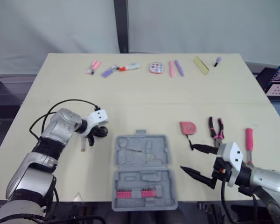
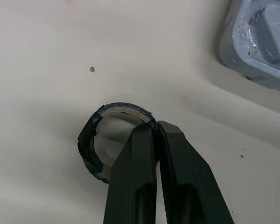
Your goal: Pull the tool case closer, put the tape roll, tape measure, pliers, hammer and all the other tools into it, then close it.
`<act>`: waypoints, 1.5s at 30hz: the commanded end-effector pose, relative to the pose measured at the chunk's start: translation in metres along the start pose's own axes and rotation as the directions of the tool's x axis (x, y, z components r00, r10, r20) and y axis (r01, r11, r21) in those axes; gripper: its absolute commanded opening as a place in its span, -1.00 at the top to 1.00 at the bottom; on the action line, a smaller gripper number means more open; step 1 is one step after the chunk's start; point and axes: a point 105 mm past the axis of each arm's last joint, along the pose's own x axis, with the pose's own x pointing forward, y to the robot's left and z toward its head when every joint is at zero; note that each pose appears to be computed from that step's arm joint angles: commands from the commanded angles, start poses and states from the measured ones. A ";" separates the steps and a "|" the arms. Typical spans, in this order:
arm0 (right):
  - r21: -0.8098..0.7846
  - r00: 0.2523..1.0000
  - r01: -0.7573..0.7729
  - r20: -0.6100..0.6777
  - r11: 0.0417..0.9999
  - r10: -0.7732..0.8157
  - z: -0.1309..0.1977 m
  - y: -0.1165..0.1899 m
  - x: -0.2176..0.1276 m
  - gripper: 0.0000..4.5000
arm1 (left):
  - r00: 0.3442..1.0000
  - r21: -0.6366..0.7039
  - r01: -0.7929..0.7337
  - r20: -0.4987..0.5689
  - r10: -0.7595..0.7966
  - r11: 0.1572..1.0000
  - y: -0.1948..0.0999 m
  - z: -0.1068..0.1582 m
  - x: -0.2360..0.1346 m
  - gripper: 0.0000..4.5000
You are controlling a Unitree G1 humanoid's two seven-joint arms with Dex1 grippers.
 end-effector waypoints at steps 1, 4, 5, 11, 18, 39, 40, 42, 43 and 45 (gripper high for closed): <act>-0.042 0.999 0.027 0.030 0.999 -0.026 0.009 -0.006 -0.004 -1.00 | 0.998 -0.026 -0.017 0.052 0.018 1.000 0.004 0.003 -0.022 0.98; -0.052 0.999 0.031 0.029 0.998 -0.030 0.010 -0.008 -0.006 -1.00 | 0.991 -0.042 0.012 0.137 -0.006 0.999 0.001 0.015 -0.035 0.98; -0.054 0.999 0.031 0.029 0.998 -0.029 0.010 -0.008 -0.007 -1.00 | 0.988 -0.045 0.019 0.151 -0.012 0.999 0.000 0.017 -0.037 0.98; -0.064 1.000 0.017 0.023 0.998 -0.016 0.009 -0.006 -0.013 -1.00 | 0.884 0.006 0.221 0.420 -0.203 0.975 -0.035 0.051 -0.068 0.98; -0.056 0.999 0.020 0.035 0.998 -0.018 0.006 0.000 -0.009 -1.00 | 0.823 0.045 0.362 0.454 -0.342 0.931 -0.067 0.057 -0.068 0.98; -0.052 1.000 0.020 0.006 0.998 -0.020 -0.009 0.016 -0.009 -1.00 | 0.846 0.076 0.378 0.377 -0.378 0.923 -0.071 0.052 -0.018 0.98; -0.052 1.000 0.021 0.006 0.998 -0.020 -0.009 0.016 -0.009 -1.00 | 0.845 0.075 0.379 0.378 -0.378 0.922 -0.070 0.054 -0.017 0.98; -0.054 1.000 0.020 0.003 0.998 -0.020 -0.009 0.018 -0.008 -1.00 | 0.843 0.078 0.380 0.381 -0.380 0.922 -0.068 0.057 -0.016 0.98; -0.055 1.000 0.019 0.001 0.998 -0.019 -0.010 0.018 -0.008 -1.00 | 0.843 0.080 0.380 0.381 -0.381 0.921 -0.067 0.058 -0.015 0.98; -0.060 1.000 0.021 -0.002 0.998 -0.021 -0.010 0.019 -0.008 -1.00 | 0.837 0.090 0.388 0.382 -0.392 0.917 -0.066 0.059 -0.015 0.98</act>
